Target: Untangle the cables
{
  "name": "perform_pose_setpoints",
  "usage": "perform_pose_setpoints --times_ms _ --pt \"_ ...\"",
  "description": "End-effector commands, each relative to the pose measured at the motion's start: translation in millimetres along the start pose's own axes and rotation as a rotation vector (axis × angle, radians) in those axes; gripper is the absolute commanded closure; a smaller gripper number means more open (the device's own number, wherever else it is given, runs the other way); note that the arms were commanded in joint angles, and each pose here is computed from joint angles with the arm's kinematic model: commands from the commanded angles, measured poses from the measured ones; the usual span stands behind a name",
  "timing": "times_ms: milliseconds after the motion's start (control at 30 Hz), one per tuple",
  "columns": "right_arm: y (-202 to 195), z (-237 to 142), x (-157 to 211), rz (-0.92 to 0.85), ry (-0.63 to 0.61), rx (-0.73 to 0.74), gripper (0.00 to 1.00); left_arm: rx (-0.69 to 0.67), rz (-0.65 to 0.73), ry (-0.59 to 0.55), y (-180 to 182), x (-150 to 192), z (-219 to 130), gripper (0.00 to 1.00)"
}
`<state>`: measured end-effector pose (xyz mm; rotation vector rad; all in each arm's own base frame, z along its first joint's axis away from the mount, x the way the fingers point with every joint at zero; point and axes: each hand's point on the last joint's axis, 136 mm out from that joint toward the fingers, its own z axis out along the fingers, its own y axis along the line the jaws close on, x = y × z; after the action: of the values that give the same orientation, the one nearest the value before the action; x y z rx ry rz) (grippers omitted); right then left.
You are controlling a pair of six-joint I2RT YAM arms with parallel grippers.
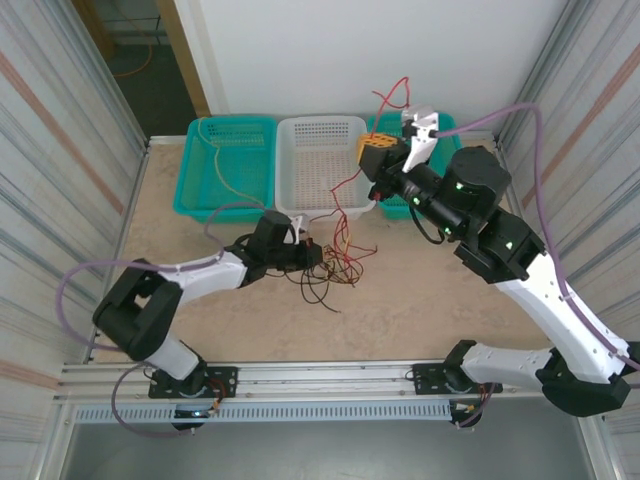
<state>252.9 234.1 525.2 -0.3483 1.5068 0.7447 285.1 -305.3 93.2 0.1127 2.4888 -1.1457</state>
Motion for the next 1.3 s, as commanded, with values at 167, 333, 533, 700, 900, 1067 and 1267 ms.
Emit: perform_pose_setpoints --times_ms 167,333,533,700,900,1067,1267 --pt "-11 -20 -42 0.029 -0.126 0.012 1.0 0.078 0.072 -0.068 -22 -4 -12 0.92" --pt "-7 -21 -40 0.054 -0.125 -0.017 1.0 0.23 0.218 -0.167 -72 -14 -42 0.36" --pt "-4 -19 -41 0.068 -0.123 -0.033 1.0 0.369 0.343 -0.169 -117 -9 -40 0.17" --pt "4 -19 -42 0.087 -0.112 -0.08 1.0 0.365 0.38 -0.237 -127 -20 -45 0.15" --pt "10 -25 -48 0.093 -0.125 -0.111 1.0 0.295 0.385 -0.333 -121 -45 -74 0.16" --pt "13 -24 -47 0.089 -0.118 -0.127 1.0 0.131 0.281 -0.354 -94 -57 -93 0.13" --pt "23 -19 -37 0.088 -0.089 -0.193 1.0 0.156 -0.048 -0.36 -85 -81 -101 0.04"
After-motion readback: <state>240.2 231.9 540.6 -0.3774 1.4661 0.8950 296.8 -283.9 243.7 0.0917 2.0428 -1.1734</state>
